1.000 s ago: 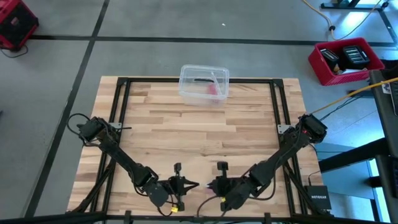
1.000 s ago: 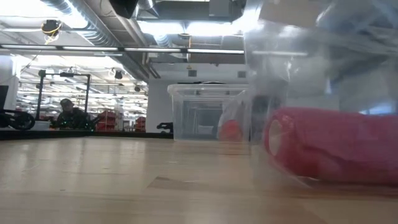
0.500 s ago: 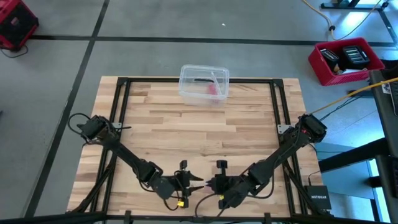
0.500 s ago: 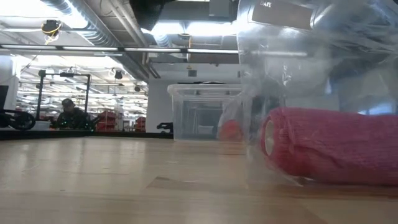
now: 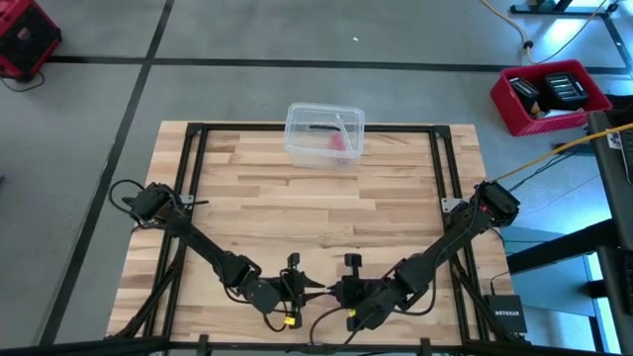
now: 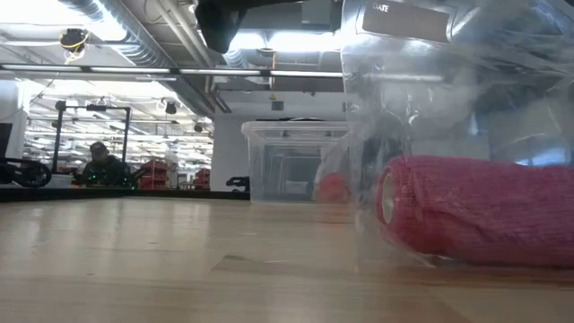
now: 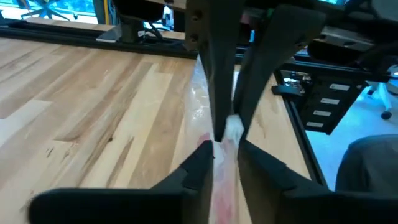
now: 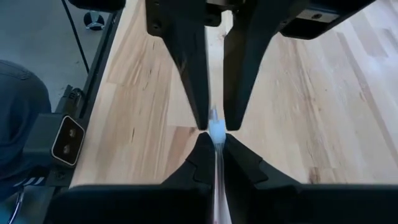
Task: Roll bandage
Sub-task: Close the transparent zip bag
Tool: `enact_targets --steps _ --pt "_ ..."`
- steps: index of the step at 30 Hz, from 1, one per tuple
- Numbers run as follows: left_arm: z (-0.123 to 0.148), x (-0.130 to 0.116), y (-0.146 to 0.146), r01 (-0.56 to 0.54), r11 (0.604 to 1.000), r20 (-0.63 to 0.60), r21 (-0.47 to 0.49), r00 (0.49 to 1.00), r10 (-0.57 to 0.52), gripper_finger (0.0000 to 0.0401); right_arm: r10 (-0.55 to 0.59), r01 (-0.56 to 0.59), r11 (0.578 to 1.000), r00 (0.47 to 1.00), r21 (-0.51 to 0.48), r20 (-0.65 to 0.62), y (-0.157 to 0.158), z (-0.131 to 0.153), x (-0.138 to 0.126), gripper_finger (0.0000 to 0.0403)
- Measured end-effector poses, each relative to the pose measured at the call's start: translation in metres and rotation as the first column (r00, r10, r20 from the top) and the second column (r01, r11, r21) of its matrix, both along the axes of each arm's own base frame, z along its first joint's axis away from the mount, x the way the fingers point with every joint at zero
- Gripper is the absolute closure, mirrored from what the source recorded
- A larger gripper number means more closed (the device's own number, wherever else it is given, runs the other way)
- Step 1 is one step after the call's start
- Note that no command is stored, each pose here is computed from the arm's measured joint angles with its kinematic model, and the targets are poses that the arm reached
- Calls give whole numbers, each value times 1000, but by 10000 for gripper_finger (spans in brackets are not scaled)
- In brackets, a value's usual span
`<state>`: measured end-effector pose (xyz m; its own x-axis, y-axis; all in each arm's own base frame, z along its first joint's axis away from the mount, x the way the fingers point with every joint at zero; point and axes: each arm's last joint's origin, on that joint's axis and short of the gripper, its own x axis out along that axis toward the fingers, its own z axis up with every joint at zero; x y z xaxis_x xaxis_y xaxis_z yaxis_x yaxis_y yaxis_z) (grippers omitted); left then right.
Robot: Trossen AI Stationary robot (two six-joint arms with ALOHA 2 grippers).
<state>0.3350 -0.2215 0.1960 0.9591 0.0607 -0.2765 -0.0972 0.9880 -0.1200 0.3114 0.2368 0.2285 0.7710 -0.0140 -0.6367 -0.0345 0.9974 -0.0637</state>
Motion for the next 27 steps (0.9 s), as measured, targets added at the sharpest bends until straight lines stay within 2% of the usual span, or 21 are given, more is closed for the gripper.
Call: enact_targets --steps 5,11,17,20,27 --pt "0 2 2 2 1000 1 13 1000 -2 394 -4 5 1000 1000 -4 2 0 0 0 384" --pt "1 3 4 -5 999 12 35 1000 5 400 -3 3 1000 1000 -5 -2 0 0 0 382" --pt "0 -2 1 -123 989 34 83 992 120 401 -46 46 999 999 -1 -29 -2 -2 -3 382" --pt "2 -2 2 -153 984 45 92 988 149 401 -18 18 1000 997 3 -72 1 -5 -8 382" --pt "5 -4 -1 -138 986 59 92 989 133 401 -25 23 1000 995 -19 -99 3 -6 -16 382"
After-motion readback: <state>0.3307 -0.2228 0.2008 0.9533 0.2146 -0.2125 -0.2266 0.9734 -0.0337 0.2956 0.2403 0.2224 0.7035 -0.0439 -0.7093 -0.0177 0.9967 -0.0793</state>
